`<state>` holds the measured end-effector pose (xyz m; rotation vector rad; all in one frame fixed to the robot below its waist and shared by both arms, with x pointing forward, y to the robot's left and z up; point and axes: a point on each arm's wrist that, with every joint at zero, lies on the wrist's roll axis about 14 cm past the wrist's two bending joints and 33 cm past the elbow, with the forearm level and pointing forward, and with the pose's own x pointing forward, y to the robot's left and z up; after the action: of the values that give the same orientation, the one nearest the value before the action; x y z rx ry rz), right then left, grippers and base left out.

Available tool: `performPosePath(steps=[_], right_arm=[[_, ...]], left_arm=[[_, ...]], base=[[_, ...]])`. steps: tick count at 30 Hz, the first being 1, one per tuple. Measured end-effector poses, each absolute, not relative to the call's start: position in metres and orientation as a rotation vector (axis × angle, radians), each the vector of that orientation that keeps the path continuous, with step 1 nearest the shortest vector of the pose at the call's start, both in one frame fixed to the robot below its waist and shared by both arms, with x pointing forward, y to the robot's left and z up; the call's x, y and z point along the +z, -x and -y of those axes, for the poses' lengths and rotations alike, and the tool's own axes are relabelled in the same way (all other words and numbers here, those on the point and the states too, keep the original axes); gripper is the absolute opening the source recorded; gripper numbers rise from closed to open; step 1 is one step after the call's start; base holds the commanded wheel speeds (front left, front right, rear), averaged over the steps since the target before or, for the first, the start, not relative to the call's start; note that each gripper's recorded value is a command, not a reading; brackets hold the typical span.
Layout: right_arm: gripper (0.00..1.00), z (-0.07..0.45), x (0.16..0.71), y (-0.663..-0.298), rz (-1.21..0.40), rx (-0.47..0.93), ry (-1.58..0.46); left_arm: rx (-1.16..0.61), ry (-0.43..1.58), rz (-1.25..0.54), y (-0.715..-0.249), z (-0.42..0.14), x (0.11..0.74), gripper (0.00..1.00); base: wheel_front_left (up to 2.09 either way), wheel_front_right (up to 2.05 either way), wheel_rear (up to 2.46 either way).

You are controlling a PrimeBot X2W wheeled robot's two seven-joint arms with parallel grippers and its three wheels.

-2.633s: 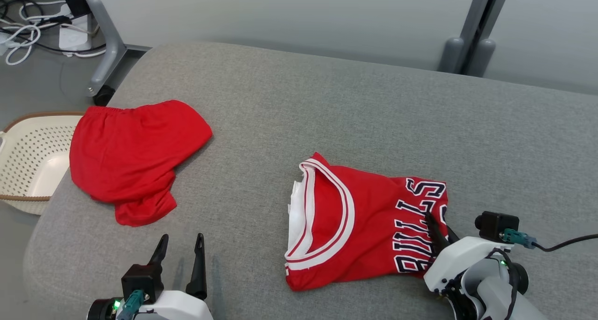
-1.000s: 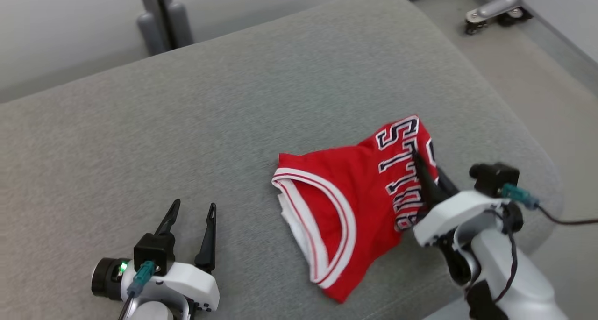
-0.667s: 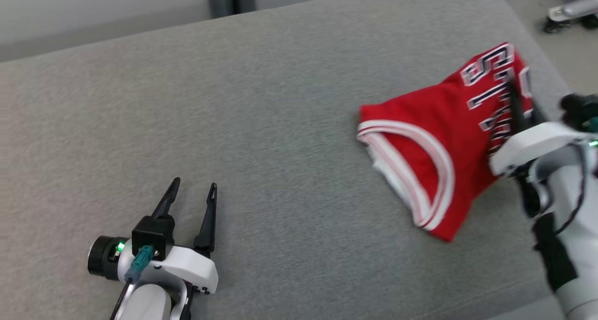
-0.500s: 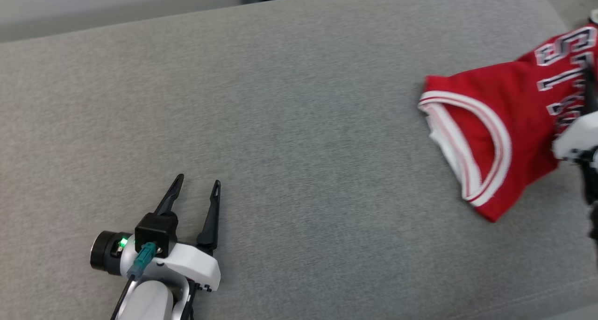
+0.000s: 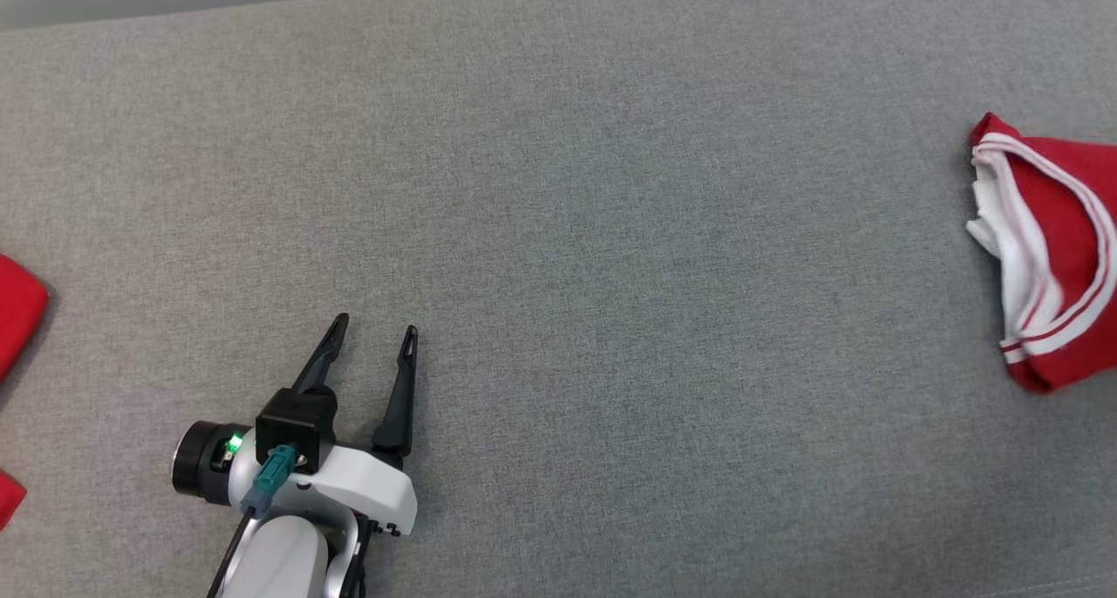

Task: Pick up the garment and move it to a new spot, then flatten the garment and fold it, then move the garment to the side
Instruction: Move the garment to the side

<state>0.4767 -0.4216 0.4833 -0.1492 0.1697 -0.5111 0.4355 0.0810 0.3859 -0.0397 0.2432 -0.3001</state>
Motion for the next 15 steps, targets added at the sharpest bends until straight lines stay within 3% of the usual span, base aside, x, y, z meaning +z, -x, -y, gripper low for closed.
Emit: performPosePath(steps=[7, 15], right_arm=[[1.0, 0.377, 0.523, -0.503, -0.029, -0.418, 0.18], [1.0, 0.314, 0.534, -0.495, 0.063, -0.264, 0.13]], left_arm=[[-0.277, 0.04, -0.216, -0.436, -0.085, 0.397, 1.0], [-0.216, 0.058, -0.199, -0.424, -0.1, 0.41, 1.0]], base=[[0.0, 0.0, 0.0], [0.0, 0.0, 0.0]])
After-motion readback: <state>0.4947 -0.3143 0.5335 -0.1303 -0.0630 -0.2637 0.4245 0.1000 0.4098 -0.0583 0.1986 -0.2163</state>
